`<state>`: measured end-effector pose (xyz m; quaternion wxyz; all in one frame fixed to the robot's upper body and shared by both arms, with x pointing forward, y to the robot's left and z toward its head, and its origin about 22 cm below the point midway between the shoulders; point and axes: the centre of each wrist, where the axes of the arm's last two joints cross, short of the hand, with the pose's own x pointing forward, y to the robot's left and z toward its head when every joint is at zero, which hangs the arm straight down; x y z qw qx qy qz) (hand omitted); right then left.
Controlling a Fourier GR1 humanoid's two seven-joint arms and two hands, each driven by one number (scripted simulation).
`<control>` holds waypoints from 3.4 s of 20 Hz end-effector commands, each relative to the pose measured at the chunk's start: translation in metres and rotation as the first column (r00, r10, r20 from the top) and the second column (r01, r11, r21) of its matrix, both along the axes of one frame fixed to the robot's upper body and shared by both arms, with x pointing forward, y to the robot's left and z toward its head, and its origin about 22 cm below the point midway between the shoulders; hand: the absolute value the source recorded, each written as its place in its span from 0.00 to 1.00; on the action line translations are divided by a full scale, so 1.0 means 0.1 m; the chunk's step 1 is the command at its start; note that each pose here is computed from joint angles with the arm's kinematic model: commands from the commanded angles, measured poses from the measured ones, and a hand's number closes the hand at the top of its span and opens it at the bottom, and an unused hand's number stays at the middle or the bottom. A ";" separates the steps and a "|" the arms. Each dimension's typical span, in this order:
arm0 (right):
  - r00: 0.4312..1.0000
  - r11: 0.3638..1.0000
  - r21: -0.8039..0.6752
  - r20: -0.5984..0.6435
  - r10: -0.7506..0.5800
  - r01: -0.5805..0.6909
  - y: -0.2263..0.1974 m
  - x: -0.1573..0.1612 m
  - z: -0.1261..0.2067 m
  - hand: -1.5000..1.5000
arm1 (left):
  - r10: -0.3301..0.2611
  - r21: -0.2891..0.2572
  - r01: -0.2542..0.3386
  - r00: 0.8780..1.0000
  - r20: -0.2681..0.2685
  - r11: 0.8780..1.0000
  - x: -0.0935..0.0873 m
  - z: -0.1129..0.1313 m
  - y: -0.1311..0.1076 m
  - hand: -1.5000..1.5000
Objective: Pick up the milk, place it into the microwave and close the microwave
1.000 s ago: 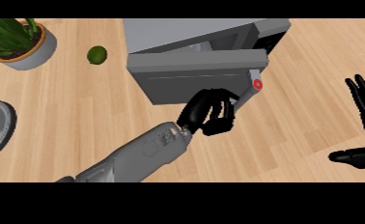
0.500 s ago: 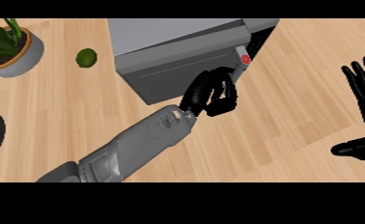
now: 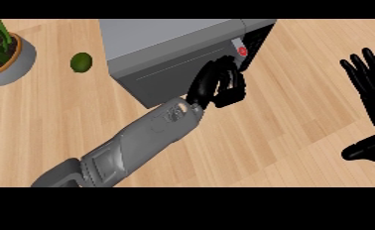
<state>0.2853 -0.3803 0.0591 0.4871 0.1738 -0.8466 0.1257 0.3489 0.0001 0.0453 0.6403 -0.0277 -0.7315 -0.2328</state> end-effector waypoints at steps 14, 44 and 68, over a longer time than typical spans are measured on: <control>0.885 0.878 -0.191 0.075 0.459 -0.439 0.54 0.16 0.64 1.00 | -0.036 -0.056 0.042 0.993 0.108 0.998 0.05 0.33 -0.24 1.00; 0.737 0.714 -0.194 -0.101 0.668 -0.673 1.10 -0.27 0.54 1.00 | 0.220 -0.386 -0.332 0.927 -0.305 0.861 0.11 0.23 0.04 1.00; 0.769 0.766 -0.074 -0.075 0.635 -0.639 1.59 -1.00 0.37 1.00 | -0.039 -0.543 -0.234 0.895 -0.444 0.806 0.15 -0.37 0.50 1.00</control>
